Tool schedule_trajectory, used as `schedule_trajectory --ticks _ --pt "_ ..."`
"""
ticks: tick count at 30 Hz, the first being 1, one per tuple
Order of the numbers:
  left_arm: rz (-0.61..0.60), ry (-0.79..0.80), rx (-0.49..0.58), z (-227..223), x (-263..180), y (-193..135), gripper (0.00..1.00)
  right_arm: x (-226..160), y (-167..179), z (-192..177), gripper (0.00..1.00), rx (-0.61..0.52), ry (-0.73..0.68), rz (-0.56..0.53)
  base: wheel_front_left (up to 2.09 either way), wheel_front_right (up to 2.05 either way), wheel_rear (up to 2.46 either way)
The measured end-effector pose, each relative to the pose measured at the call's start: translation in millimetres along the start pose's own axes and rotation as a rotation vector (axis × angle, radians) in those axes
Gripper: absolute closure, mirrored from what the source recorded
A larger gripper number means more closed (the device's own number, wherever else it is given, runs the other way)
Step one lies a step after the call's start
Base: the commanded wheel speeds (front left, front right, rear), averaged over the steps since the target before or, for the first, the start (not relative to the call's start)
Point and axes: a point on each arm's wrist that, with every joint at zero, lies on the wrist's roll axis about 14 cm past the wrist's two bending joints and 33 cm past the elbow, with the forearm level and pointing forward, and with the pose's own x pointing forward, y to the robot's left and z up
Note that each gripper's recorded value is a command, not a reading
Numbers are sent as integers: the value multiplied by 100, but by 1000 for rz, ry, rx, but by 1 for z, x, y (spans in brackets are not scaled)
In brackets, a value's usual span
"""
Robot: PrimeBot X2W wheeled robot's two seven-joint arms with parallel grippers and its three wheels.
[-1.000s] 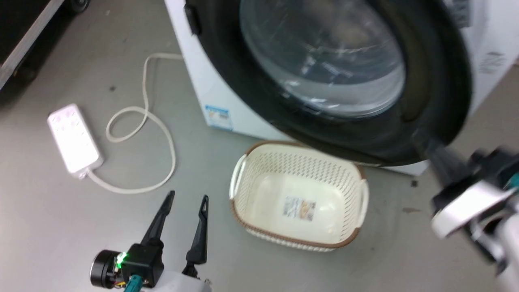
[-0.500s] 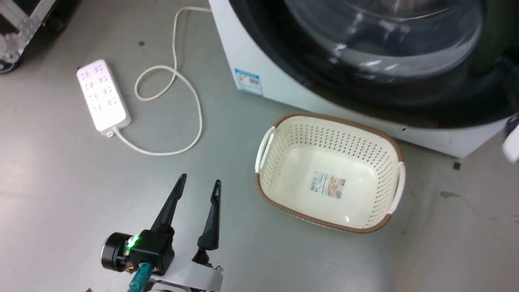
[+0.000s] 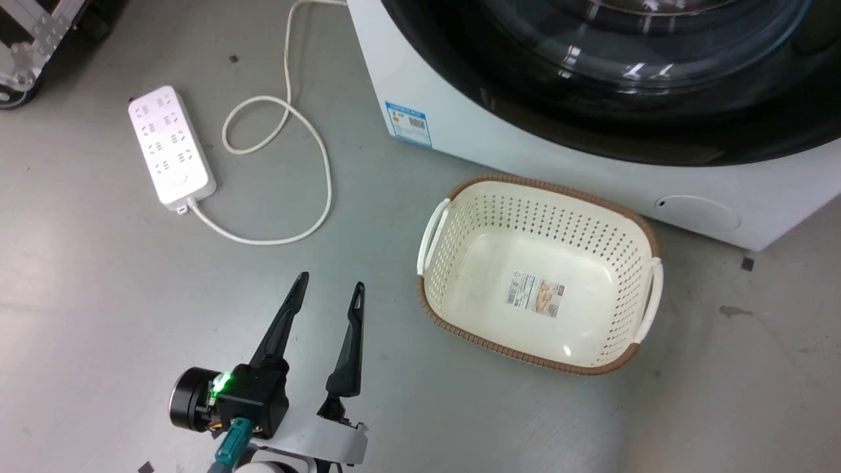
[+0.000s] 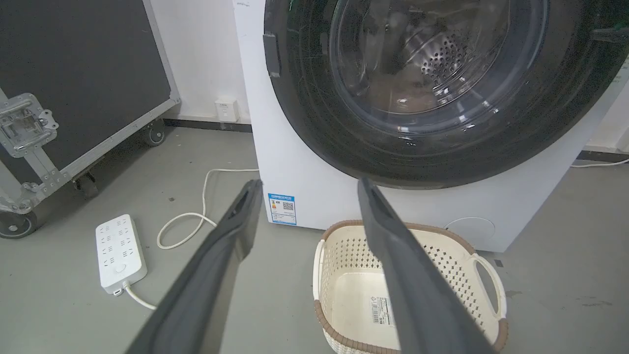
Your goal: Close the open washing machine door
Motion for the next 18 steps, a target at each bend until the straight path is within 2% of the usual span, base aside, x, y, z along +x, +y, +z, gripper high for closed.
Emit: schedule_trajectory --ticks 5,6,7,13,18 --pt "-6 -25 -6 8 -1 -2 0 -10 -1 11 100 7 -32 -14 0 0 0" --pt "-5 -33 -8 10 -2 -2 0 -14 -1 17 58 5 -55 -16 0 0 0" --pt "-2 -43 -9 13 -3 0 0 -19 0 22 0 7 -76 -17 0 0 0" --pt "-9 -83 -23 26 -14 2 0 -64 21 18 0 -2 -126 15 0 0 0" --pt "-25 -103 -50 31 -26 1 0 -114 33 24 0 -62 -188 26 0 0 0"
